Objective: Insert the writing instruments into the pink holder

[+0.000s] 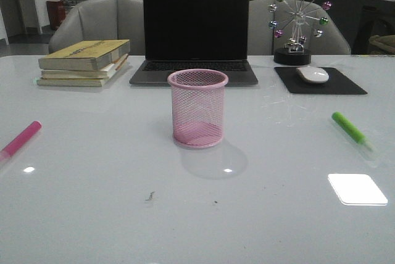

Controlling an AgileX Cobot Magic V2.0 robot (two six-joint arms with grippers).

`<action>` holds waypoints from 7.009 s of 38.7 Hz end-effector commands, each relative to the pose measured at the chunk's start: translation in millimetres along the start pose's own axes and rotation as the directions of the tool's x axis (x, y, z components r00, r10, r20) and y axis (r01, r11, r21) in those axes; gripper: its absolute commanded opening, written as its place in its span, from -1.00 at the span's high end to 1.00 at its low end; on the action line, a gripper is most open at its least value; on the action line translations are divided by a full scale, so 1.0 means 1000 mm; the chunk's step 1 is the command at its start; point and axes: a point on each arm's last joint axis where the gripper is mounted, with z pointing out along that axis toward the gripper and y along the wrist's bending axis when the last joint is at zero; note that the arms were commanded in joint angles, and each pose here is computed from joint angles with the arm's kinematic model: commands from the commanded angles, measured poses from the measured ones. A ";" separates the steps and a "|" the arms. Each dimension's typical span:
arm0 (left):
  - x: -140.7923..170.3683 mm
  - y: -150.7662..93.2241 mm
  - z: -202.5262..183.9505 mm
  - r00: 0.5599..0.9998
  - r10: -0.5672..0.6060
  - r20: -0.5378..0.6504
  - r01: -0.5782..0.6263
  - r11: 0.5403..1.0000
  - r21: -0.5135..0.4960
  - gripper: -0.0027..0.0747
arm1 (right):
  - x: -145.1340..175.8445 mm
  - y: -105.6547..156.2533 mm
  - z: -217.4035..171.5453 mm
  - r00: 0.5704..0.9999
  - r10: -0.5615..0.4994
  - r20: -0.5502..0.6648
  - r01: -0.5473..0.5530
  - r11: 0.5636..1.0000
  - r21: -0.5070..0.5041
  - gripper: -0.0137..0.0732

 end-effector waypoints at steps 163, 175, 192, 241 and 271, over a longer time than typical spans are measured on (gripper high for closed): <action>-0.125 -0.021 0.124 0.965 0.000 -0.261 0.013 0.999 0.048 -0.36 | -0.166 0.010 0.246 0.772 -0.090 -0.630 0.085 0.996 -0.039 -0.31; -0.125 -0.021 0.124 0.965 0.000 -0.261 0.013 0.999 0.048 -0.36 | -0.130 0.006 0.293 0.649 -0.080 -0.757 0.070 0.996 -0.046 -0.31; -0.125 -0.021 0.124 0.965 0.000 -0.261 0.013 0.999 0.048 -0.36 | -0.087 0.016 0.323 0.585 -0.078 -0.807 0.019 0.996 -0.082 -0.31; -0.125 -0.021 0.124 0.965 0.000 -0.261 0.013 0.999 0.048 -0.36 | -0.038 0.018 0.348 0.535 -0.147 -0.832 0.088 0.989 -0.118 -0.31; -0.125 -0.021 0.124 0.965 0.000 -0.261 0.013 0.999 0.048 -0.36 | -0.036 0.015 0.345 0.505 -0.150 -0.850 0.093 0.989 -0.119 -0.31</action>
